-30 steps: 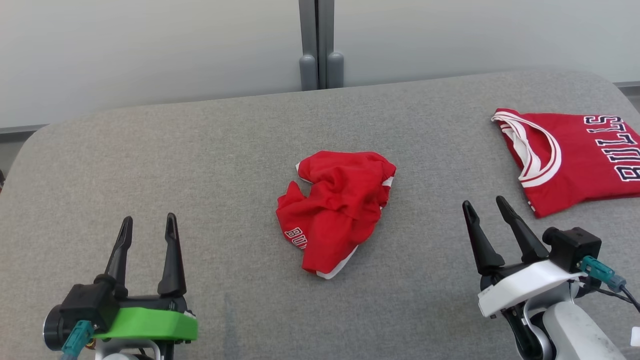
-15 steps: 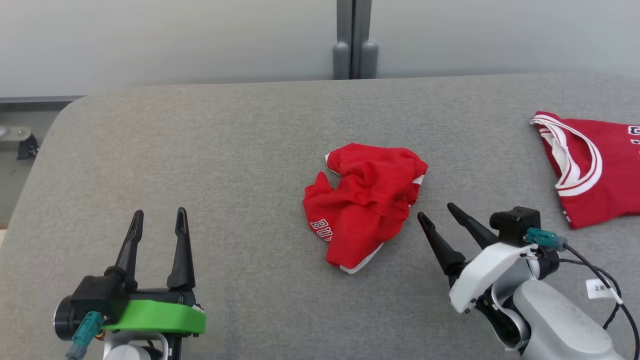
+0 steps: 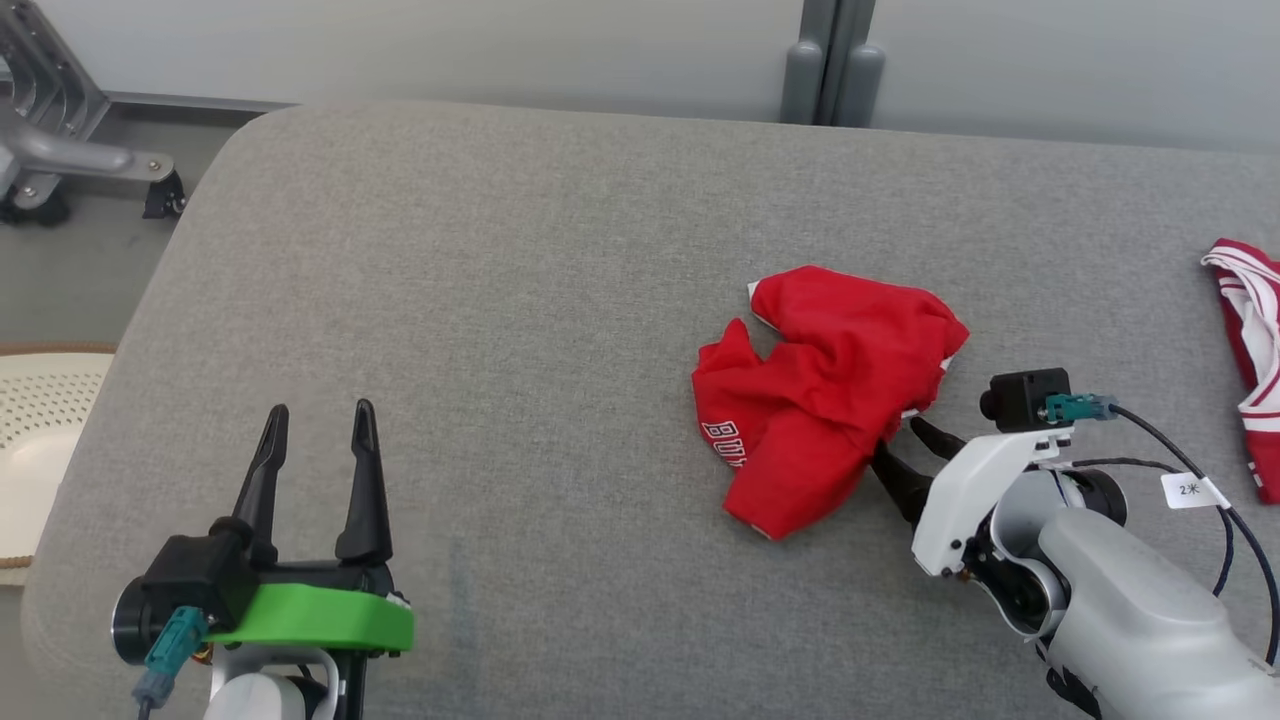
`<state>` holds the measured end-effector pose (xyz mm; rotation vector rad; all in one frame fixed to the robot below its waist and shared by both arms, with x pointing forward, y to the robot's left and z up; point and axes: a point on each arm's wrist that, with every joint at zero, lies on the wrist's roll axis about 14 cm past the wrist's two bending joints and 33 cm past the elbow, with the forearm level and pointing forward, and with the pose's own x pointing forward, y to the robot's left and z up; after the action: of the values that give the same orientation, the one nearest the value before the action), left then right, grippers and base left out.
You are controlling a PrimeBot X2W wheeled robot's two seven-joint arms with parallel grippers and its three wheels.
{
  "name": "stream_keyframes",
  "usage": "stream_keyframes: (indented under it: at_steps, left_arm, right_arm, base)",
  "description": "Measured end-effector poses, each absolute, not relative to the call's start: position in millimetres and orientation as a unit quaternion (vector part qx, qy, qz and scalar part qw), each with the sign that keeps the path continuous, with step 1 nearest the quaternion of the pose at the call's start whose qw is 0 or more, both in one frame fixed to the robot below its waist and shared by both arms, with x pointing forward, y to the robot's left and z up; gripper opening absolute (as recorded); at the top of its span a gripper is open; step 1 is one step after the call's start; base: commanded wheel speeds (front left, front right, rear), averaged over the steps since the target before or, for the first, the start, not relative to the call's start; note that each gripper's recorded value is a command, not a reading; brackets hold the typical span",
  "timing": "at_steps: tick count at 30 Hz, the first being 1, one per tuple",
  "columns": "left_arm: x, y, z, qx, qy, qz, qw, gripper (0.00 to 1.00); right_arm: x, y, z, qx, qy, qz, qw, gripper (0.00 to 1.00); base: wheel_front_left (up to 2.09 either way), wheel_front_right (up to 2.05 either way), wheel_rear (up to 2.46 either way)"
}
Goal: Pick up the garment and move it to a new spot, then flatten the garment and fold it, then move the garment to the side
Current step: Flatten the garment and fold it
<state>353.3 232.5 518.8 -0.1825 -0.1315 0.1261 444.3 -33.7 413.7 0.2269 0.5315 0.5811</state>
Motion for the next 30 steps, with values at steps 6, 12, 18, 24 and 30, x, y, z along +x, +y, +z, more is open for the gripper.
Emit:
stream_keyframes:
  at_steps: [6, 12, 18, 24, 30]
  left_arm:
    - [350, 241, 514, -0.089, -0.059, 0.077, 0.991, 1.00]
    - [354, 233, 514, -0.094, -0.059, 0.065, 0.992, 1.00]
    - [360, 220, 514, -0.099, -0.058, 0.044, 0.992, 1.00]
    - [371, 201, 514, -0.105, -0.058, 0.014, 0.993, 1.00]
    - [381, 178, 511, -0.111, -0.051, -0.019, 0.992, 1.00]
  right_arm:
    - [446, -20, 415, 0.127, 0.253, 0.296, 0.912, 0.00]
    - [452, -34, 439, 0.128, 0.205, 0.293, 0.925, 0.00]
    - [462, -74, 471, 0.107, 0.160, 0.274, 0.942, 0.00]
    - [463, -142, 485, 0.071, 0.165, 0.220, 0.959, 0.00]
    - [447, -213, 473, 0.057, 0.204, 0.140, 0.967, 0.00]
  base:
    - [0.00, 0.00, 0.00]
    - [0.00, 0.00, 0.00]
    - [0.00, 0.00, 0.00]
    - [0.00, 0.00, 0.00]
    - [0.00, 0.00, 0.00]
